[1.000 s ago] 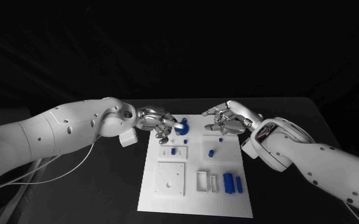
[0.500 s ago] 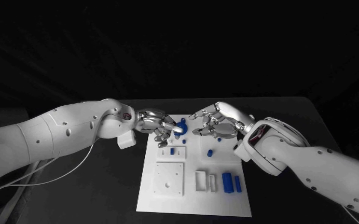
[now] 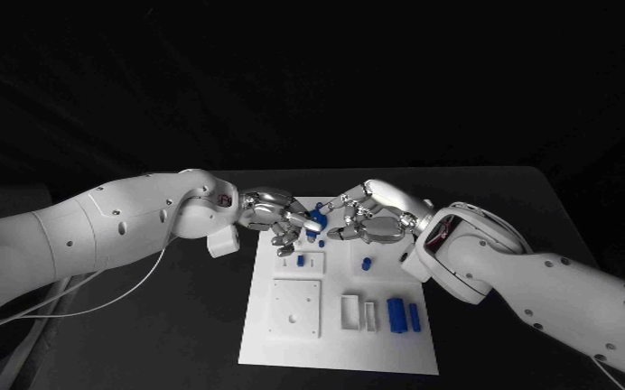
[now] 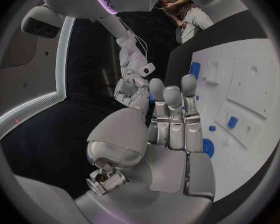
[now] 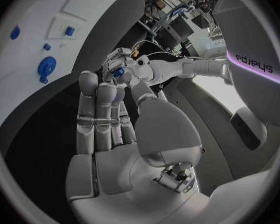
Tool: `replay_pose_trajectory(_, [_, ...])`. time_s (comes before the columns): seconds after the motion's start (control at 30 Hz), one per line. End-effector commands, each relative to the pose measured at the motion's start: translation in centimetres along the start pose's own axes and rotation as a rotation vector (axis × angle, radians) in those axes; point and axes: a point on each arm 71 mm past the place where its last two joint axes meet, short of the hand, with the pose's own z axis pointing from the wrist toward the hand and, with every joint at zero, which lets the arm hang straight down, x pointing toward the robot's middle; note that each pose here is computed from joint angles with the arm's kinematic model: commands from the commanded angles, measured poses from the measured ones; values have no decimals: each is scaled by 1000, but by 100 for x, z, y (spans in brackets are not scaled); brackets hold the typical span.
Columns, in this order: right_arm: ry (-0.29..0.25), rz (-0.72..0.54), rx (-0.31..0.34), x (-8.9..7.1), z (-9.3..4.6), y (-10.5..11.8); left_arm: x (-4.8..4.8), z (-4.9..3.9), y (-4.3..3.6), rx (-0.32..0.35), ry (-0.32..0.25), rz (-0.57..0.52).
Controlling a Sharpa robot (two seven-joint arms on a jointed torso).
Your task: Assemble the parts on the task board
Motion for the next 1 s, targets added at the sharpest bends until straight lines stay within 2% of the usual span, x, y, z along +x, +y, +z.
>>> replay_pose_trajectory(0.03, [44, -8, 10, 44, 12, 2, 22, 21, -7, -5, 11, 11])
replay_pose_trajectory(1.0, [89, 3, 36, 176, 70, -45, 41, 71, -31, -6, 3, 20])
